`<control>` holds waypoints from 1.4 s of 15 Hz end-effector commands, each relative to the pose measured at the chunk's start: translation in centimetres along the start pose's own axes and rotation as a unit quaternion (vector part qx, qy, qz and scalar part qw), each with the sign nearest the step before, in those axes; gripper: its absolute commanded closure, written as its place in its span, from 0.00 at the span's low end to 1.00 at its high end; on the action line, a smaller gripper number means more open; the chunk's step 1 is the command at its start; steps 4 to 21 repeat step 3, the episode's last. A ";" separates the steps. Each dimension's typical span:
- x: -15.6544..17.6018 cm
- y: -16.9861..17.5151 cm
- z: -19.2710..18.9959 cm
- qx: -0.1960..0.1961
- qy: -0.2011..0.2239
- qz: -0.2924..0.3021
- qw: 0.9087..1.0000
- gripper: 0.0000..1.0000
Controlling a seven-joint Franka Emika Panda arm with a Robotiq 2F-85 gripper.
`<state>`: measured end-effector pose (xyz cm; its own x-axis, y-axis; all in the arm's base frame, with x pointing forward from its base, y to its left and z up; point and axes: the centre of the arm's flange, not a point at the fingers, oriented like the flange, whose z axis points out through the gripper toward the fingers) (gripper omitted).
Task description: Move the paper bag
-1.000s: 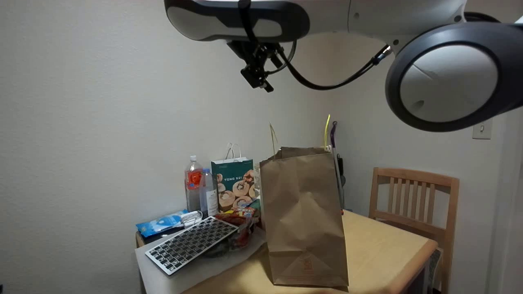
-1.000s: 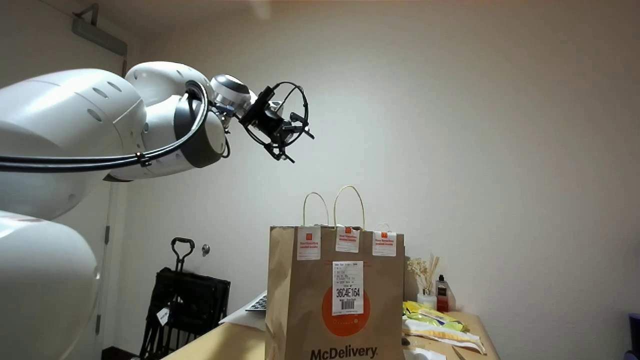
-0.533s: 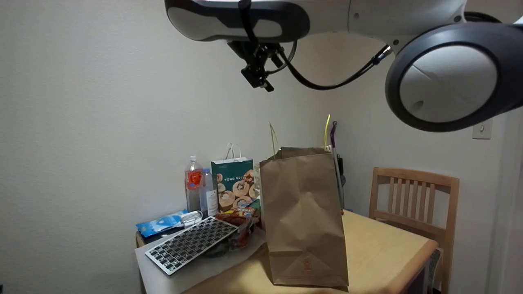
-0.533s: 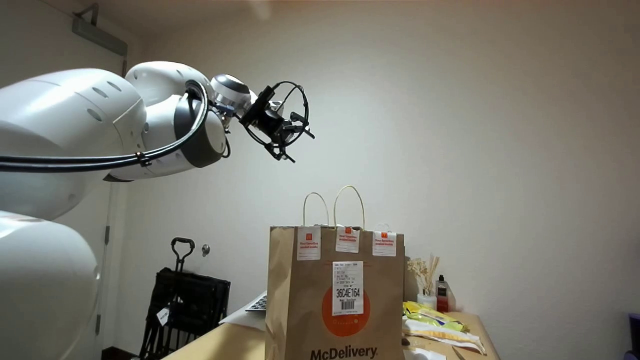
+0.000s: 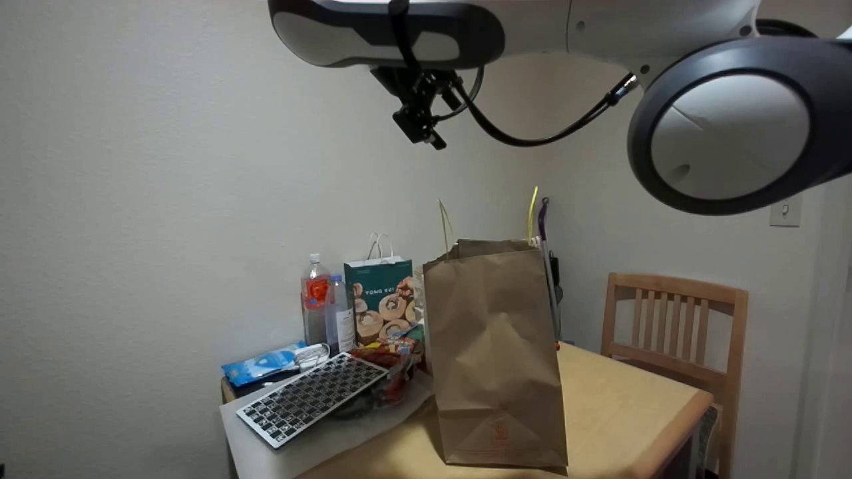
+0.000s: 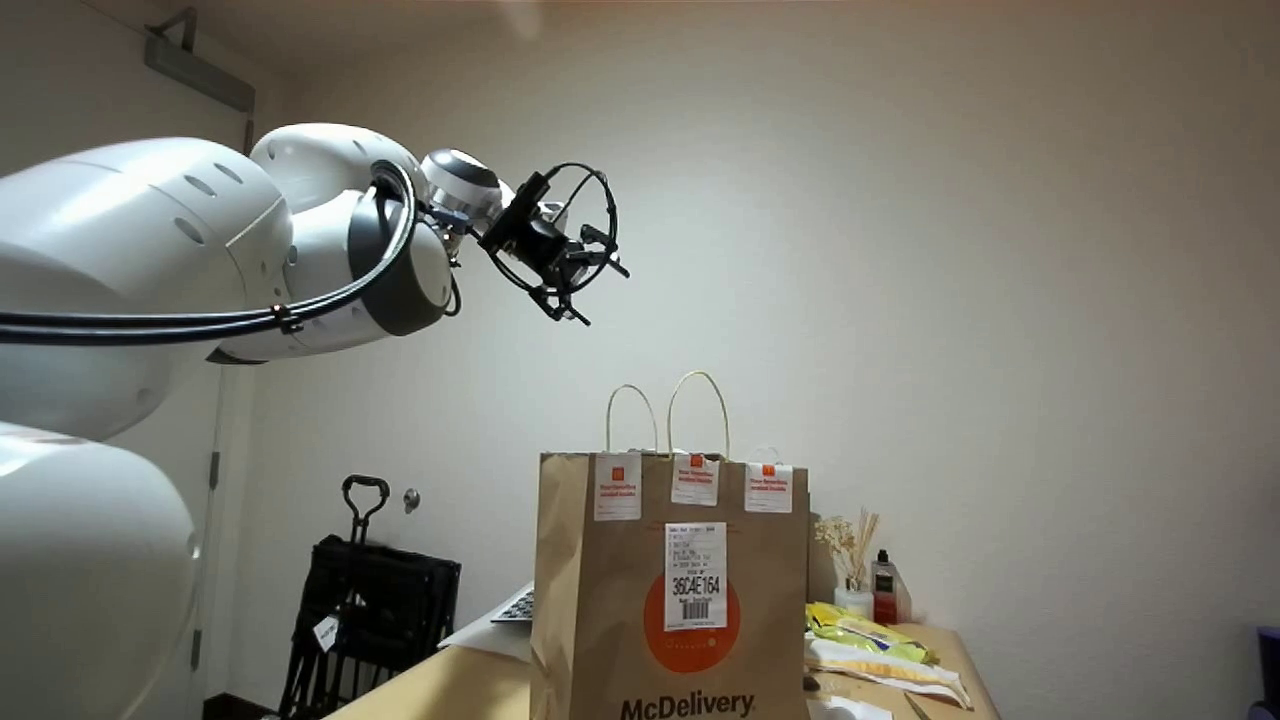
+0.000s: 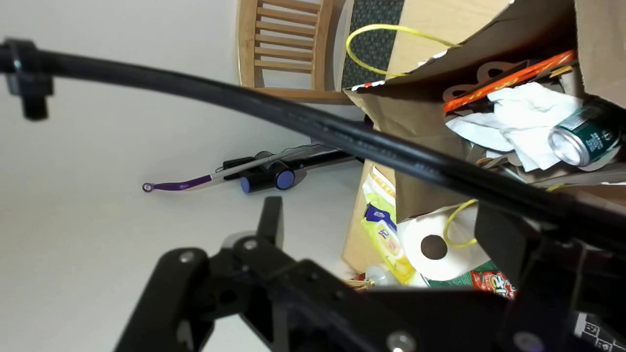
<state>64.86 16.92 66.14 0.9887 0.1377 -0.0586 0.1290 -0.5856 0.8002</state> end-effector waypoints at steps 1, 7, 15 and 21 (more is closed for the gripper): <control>0.0 0.0 0.0 0.000 0.000 0.000 1.000 0.00; 0.0 0.0 0.0 0.000 0.000 0.000 1.000 0.00; 0.0 0.0 0.0 0.000 0.000 0.000 1.000 0.00; 0.0 0.0 0.0 0.000 0.000 0.000 1.000 0.00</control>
